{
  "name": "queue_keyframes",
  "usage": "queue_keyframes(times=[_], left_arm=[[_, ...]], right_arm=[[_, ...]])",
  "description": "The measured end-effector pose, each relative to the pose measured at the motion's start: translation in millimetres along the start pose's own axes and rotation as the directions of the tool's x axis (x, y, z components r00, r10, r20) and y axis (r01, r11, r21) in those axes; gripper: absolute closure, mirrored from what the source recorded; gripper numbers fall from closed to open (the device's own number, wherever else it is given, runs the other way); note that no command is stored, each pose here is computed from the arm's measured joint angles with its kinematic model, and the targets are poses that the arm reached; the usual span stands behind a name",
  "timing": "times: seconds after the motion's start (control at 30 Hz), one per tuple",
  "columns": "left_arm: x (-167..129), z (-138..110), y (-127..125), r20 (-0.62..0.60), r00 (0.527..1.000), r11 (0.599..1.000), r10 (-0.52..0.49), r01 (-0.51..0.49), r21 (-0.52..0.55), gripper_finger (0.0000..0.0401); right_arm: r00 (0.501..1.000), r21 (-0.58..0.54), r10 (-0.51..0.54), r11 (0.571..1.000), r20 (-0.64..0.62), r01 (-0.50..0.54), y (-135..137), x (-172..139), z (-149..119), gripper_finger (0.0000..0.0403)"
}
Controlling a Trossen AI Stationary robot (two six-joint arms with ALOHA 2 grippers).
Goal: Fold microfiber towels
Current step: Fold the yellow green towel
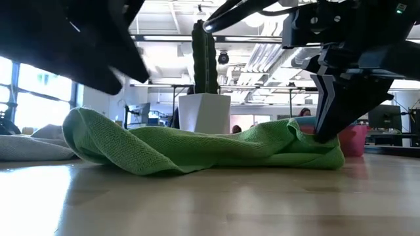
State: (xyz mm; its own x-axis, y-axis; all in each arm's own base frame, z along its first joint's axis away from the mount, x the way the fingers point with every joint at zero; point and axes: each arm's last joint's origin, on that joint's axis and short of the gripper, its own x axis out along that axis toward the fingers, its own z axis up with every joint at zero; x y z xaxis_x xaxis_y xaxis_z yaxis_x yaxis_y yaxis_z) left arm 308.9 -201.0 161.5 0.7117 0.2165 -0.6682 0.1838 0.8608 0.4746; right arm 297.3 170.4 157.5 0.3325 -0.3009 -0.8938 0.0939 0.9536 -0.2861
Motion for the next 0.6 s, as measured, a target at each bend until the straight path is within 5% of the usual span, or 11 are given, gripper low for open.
queue_keyframes(times=[0.2, 0.4, 0.6], left_arm=[[30.5, -15.3, -9.3, -0.079, 0.996, 0.998, 0.033, -0.029, 0.054, 0.0263], [46.5, -29.8, -4.6, -0.164, 0.972, 0.983, 0.171, -0.157, 0.096, 0.0263], [48.1, -36.9, -0.7, -0.231, 0.962, 0.989, 0.143, -0.133, 0.06, 0.0281]], right_arm=[[1.0, 0.0, 0.0, 1.0, 0.001, 0.0, 0.0, -0.1, 0.1, 0.0403], [1.0, 0.003, 0.003, 1.0, 0.005, -0.003, 0.3, -0.1, 0.5, 0.0403], [1.0, 0.002, 0.003, 1.0, 0.005, -0.003, 0.3, -0.1, 0.5, 0.0403]])
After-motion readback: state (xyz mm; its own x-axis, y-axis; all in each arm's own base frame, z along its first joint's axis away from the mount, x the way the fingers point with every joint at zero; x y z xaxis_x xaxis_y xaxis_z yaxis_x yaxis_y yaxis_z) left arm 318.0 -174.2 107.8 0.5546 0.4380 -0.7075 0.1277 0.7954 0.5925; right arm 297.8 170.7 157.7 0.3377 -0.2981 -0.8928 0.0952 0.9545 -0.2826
